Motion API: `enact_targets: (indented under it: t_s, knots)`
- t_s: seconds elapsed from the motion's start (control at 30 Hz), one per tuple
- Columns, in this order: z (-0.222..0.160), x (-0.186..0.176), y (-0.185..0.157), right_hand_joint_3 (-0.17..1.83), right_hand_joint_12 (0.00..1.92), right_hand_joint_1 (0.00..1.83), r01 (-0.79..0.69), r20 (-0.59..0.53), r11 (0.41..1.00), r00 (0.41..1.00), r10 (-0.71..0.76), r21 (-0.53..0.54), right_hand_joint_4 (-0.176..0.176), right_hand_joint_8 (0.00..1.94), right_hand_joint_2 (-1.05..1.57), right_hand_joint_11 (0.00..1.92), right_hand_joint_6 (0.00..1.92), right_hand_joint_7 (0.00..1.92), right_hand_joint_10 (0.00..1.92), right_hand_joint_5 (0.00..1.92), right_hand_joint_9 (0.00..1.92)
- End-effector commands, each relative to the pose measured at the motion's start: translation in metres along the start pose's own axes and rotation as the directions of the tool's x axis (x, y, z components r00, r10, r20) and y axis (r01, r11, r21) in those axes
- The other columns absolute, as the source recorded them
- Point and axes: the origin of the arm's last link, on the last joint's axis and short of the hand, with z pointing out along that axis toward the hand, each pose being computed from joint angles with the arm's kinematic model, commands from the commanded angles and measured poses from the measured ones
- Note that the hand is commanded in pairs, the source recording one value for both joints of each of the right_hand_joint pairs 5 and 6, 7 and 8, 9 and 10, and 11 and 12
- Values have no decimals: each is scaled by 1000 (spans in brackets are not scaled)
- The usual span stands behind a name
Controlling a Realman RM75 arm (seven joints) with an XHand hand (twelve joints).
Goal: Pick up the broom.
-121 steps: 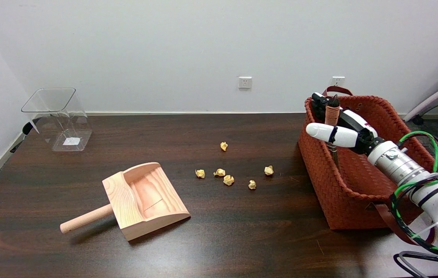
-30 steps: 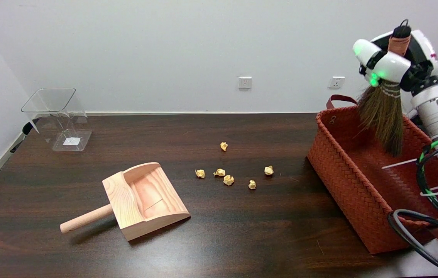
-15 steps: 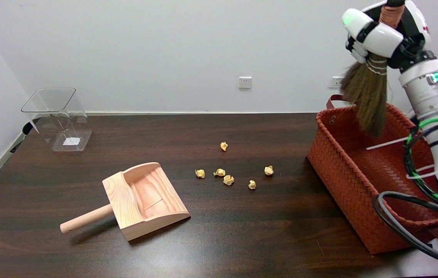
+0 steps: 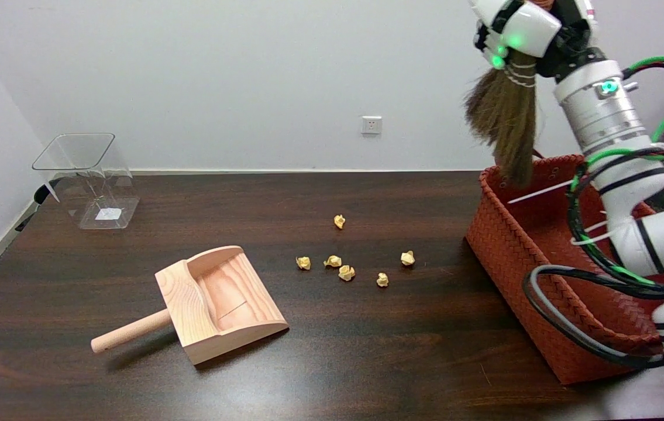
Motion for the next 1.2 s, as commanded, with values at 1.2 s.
enact_targets:
  t_s: [1.2]
  knots:
    - [-43, -159, 87, 745, 1920, 839, -1, 257, 982, 965, 51, -191, 0, 1920, 1571, 1920, 1920, 1920, 1920, 1920, 1920]
